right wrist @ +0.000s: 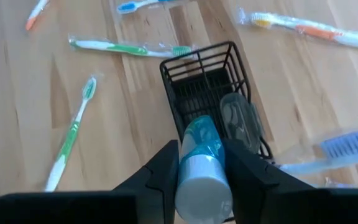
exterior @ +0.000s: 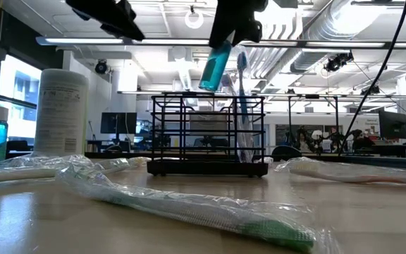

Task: Pick & Place toothbrushing station
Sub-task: Put the right blue mouthwash into the black mesh

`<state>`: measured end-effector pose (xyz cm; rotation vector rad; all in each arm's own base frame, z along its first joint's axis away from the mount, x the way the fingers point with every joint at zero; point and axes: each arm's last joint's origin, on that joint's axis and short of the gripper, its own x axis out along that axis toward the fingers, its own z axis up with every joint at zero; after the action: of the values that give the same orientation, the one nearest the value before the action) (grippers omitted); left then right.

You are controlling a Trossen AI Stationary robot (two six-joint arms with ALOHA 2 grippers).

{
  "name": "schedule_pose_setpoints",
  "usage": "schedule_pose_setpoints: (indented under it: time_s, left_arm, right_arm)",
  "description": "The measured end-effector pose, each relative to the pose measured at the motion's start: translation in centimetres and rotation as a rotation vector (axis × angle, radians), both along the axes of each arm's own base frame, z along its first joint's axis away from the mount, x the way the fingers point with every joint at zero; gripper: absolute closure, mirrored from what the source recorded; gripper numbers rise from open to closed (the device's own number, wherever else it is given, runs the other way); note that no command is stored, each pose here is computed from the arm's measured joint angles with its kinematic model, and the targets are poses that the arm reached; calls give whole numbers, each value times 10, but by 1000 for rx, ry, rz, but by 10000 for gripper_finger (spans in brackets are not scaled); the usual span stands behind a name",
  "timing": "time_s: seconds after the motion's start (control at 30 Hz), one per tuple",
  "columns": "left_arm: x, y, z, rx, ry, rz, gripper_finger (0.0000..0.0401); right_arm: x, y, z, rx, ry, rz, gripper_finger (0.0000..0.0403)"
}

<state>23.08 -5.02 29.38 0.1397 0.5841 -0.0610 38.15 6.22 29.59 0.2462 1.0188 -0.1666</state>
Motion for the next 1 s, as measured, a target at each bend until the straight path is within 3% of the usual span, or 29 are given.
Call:
schedule_pose_setpoints:
  time_s: [0.13,0.43,0.73,1.0]
  left_arm:
    - [10,-3,4,27,-82,-64,238]
    - [30,-10,-11,3,-66,-125,238]
    - [44,-15,-24,-9,-57,-194,238]
    - [51,-17,-9,-47,-223,-182,237]
  right_arm:
    - [0,3,0,-10,-7,19,309]
    - [-5,27,4,-26,-30,96,309]
    - [-11,53,28,-84,-119,153,309]
    - [-11,58,30,-97,-142,169,309]
